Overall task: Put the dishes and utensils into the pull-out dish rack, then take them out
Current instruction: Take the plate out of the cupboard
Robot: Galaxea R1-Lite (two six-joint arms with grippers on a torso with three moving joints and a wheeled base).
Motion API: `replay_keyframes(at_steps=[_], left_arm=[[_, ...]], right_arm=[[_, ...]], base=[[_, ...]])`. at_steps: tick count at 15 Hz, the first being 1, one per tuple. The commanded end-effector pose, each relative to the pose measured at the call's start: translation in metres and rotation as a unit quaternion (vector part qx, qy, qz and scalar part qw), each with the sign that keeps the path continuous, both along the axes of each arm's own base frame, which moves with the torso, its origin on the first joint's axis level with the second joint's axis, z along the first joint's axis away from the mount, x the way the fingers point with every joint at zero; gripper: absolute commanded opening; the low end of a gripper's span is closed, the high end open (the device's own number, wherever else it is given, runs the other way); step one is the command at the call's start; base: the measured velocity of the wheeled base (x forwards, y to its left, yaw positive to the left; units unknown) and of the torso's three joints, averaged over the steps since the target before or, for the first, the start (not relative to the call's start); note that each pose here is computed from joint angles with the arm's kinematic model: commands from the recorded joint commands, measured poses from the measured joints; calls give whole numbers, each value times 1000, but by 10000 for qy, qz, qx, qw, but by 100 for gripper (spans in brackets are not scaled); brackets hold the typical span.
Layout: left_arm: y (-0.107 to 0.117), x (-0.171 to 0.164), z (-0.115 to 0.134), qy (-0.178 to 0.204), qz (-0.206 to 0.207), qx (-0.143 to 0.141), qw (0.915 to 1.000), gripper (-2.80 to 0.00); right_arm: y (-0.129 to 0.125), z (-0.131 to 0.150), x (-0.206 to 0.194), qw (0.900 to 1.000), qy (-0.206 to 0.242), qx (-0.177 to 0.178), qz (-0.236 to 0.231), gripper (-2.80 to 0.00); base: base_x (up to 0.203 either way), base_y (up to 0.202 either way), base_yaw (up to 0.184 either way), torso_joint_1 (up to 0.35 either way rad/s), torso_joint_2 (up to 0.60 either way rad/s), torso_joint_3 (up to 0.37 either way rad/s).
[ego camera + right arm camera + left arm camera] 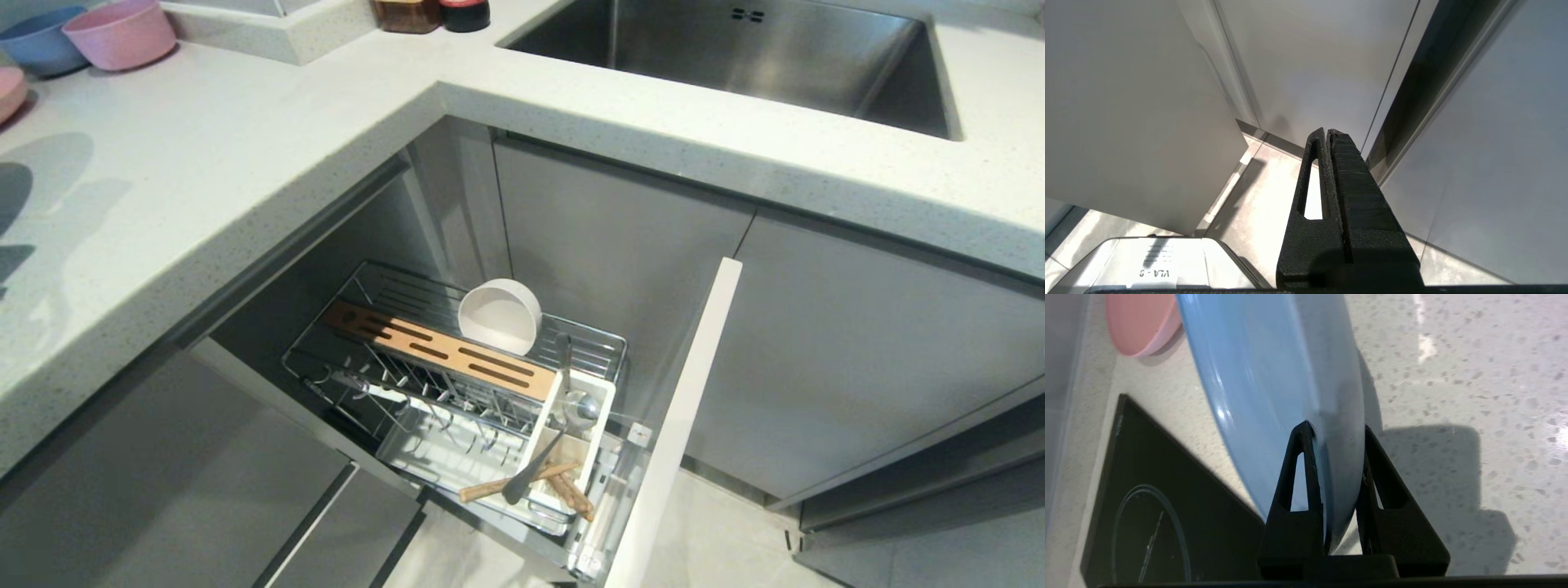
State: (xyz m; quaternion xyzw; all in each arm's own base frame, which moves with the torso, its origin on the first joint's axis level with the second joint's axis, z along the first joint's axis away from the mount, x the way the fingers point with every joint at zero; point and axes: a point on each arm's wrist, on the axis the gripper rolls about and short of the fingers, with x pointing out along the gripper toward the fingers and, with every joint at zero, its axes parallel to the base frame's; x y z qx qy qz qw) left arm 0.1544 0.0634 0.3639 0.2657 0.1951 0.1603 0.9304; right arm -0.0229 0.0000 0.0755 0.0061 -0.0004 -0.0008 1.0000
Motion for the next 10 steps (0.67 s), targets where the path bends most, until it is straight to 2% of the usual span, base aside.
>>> replay_keyframes(at_steps=[1, 8, 10], left_arm=[[-1, 6, -7, 162, -109, -54, 9998, -280], [-15, 13, -27, 524, -546, -171, 9970, -280], [-15, 13, -29, 551, -554, -188, 9968, -280]], right_arm=[[0, 0, 0, 10000, 12, 0, 1, -280], [0, 0, 0, 10000, 12, 0, 1, -280], [0, 0, 0, 10000, 11, 0, 1, -280]], base=[[0, 0, 0, 0, 0, 0], [0, 0, 0, 0, 0, 0], [0, 0, 0, 0, 0, 0]])
